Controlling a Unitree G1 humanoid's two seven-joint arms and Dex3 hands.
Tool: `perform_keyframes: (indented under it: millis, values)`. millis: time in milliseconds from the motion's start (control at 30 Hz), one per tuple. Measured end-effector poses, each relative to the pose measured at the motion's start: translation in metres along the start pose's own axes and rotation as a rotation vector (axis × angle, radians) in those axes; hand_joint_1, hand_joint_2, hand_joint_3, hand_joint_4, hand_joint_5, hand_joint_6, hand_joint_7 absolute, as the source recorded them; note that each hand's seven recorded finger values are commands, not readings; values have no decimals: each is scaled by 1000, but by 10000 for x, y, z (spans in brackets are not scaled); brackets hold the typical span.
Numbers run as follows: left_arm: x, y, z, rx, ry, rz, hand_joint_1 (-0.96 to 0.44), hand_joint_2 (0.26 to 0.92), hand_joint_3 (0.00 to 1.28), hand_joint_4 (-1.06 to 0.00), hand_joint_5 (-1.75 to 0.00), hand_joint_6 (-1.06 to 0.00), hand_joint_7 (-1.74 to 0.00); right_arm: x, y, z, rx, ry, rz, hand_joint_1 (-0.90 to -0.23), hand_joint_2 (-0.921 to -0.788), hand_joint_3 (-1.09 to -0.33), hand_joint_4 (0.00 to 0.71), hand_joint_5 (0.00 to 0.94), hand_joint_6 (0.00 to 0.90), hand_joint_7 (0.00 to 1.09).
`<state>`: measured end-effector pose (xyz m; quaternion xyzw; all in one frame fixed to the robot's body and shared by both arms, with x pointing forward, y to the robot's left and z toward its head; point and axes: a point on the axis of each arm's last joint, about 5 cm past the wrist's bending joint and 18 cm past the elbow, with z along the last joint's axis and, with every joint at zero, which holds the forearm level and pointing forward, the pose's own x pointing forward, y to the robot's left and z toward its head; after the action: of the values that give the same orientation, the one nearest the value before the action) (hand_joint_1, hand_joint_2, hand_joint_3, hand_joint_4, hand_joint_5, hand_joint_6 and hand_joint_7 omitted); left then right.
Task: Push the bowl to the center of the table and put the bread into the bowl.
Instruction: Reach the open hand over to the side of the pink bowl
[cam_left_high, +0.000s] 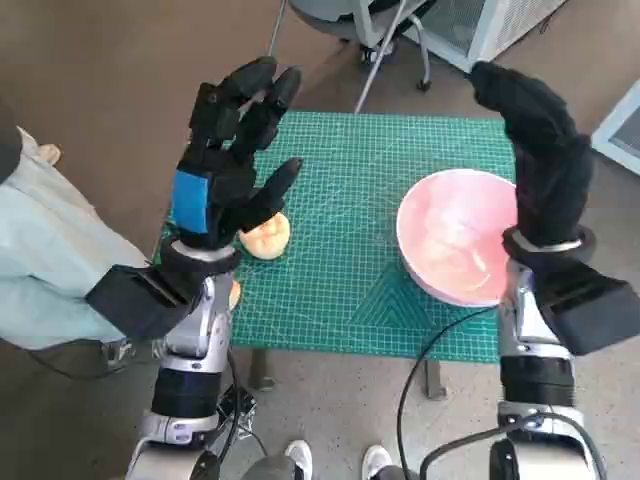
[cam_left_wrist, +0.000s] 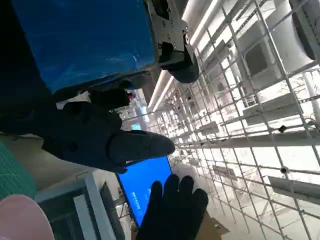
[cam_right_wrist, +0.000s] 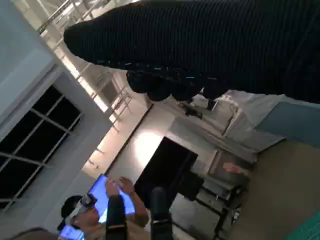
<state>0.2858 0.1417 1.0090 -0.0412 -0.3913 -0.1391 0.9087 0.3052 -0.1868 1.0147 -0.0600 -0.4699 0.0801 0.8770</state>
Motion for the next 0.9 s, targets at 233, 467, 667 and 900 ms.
perform_keyframes:
  millis: [233, 467, 667, 900]
  values:
    - [-3, 11, 1, 1, 0, 7, -364, 921, 260, -453, -38, -214, -656, -62, -174, 23, -50, -12, -51, -529, -921, -749, 340, 1, 11, 759]
    - [-13, 33, -10, 5, 7, 15, -362, 921, 259, -453, -30, -238, -622, -222, -375, 21, -89, 20, -140, -520, -921, -762, 323, 18, 0, 762]
    - [-28, 35, -36, 6, 15, 18, -370, 921, 262, -453, -26, -247, -610, -363, -523, 10, -127, 53, -214, -513, -921, -747, 325, 21, 0, 765]
    - [-38, 35, -52, 11, 16, 21, -368, 921, 264, -448, -21, -219, -591, -602, -679, -33, -191, 116, -320, -498, -921, -755, 324, 18, 7, 760]
